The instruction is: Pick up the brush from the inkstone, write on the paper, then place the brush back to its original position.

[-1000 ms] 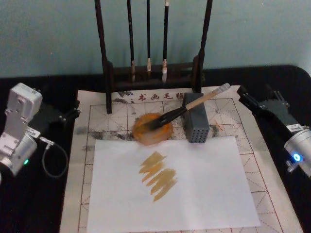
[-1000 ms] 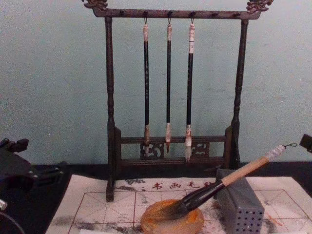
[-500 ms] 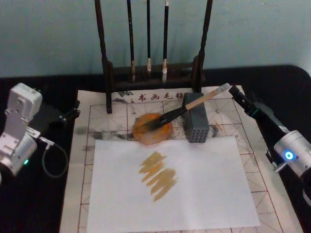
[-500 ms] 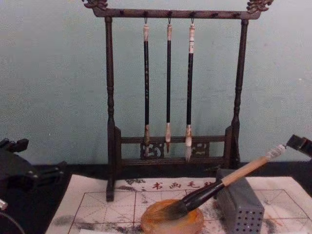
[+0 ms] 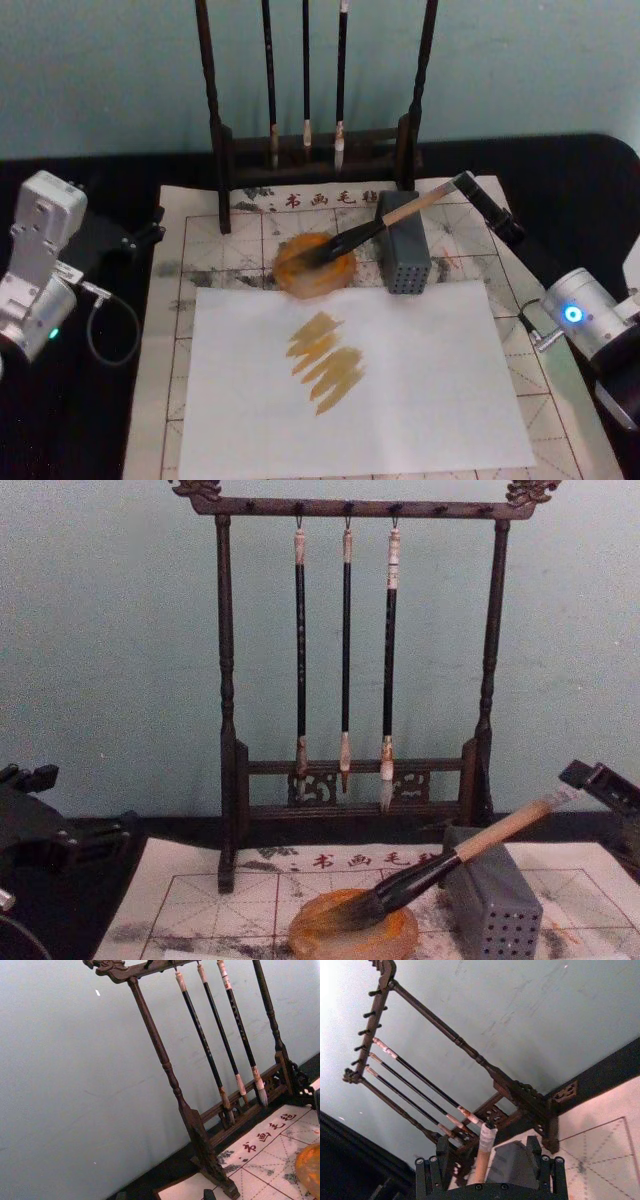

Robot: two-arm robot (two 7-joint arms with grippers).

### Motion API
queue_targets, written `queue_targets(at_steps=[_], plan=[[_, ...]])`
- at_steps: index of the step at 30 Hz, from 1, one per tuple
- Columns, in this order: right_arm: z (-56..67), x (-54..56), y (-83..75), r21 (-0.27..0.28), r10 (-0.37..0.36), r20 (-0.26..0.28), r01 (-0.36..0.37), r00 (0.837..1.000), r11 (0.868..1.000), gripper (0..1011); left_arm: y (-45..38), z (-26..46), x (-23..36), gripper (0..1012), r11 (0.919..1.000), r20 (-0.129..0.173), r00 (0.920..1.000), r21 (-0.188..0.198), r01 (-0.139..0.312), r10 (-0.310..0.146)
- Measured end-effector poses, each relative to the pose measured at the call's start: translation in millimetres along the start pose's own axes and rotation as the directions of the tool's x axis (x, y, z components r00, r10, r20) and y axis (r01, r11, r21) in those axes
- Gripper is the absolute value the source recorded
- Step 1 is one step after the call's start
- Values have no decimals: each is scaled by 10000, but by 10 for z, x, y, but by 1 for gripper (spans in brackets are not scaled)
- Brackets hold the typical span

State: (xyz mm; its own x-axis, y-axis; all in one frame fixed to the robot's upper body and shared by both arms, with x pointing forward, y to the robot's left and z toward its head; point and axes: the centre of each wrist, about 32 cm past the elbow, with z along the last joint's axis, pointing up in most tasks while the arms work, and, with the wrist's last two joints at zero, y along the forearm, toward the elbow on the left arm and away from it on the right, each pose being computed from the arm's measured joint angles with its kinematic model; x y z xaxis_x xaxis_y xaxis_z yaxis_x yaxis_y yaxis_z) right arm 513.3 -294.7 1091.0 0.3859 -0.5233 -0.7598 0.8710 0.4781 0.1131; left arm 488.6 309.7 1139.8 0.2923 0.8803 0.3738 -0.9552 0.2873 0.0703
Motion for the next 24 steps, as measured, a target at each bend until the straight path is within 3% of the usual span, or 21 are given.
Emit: queue_targets(at_steps=[12, 24], plan=[[-83, 13, 173, -15, 445, -589, -447, 9973, 9990, 1000, 0, 0, 0, 1001, 10000, 0, 10000, 0, 0, 0], [-124, 31, 232, -33, 534, -895, -539, 9946, 9985, 1000, 0, 0, 0, 1001, 10000, 0, 10000, -1, 0, 0]])
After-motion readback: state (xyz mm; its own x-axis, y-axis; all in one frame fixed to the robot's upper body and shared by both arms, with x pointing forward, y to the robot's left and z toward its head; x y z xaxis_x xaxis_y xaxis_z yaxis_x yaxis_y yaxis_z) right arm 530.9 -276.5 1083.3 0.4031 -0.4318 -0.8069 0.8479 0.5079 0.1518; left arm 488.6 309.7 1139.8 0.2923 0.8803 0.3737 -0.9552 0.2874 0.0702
